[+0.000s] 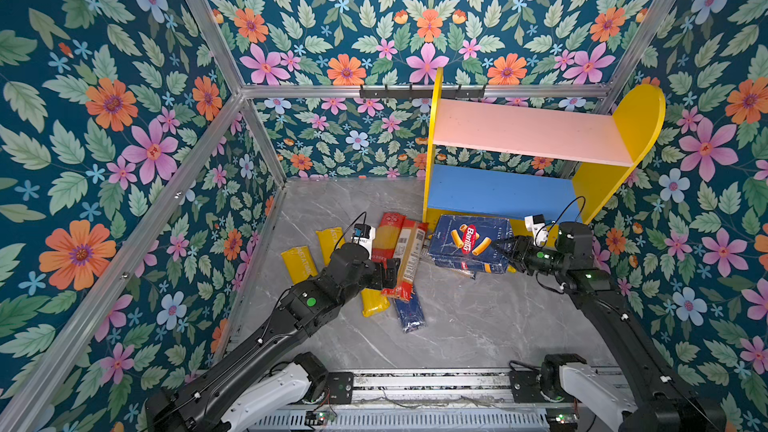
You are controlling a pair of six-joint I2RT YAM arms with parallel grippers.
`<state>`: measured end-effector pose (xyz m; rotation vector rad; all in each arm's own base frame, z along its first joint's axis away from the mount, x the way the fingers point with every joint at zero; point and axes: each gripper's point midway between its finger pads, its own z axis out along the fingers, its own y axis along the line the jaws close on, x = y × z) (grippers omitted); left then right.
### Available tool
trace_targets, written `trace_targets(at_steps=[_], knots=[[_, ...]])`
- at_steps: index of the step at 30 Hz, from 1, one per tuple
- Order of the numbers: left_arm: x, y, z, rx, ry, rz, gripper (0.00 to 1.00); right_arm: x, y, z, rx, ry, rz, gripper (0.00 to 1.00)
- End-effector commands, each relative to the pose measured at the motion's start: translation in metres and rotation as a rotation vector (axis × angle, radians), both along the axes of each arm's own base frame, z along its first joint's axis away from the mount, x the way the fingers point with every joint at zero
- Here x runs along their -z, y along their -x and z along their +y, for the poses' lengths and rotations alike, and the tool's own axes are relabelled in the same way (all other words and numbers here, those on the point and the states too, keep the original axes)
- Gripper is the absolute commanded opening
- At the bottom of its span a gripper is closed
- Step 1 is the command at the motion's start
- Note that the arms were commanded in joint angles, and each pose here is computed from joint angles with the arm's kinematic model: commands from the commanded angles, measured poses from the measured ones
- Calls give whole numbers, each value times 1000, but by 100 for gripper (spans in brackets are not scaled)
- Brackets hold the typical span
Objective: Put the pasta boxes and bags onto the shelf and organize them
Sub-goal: 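Carry the box onto the blue shelf with right gripper while left draws back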
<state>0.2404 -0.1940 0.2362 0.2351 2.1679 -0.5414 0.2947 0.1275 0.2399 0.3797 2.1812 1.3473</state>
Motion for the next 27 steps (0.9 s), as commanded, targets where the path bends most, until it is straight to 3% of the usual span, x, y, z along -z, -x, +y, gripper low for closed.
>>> trace_targets(at_steps=[1, 8, 24, 27], knots=[[-4, -3, 5, -11, -44, -14, 100, -47, -16, 3, -85, -45, -193, 38], [-14, -12, 4, -24, -59, -25, 100, -63, -57, -18, -52, -57, -231, 38], [-14, -37, 5, -37, -95, -21, 100, -48, -166, -41, -44, -114, -228, 38], [-9, -42, 5, -36, -94, -8, 100, -30, -187, -43, -42, -119, -185, 38]])
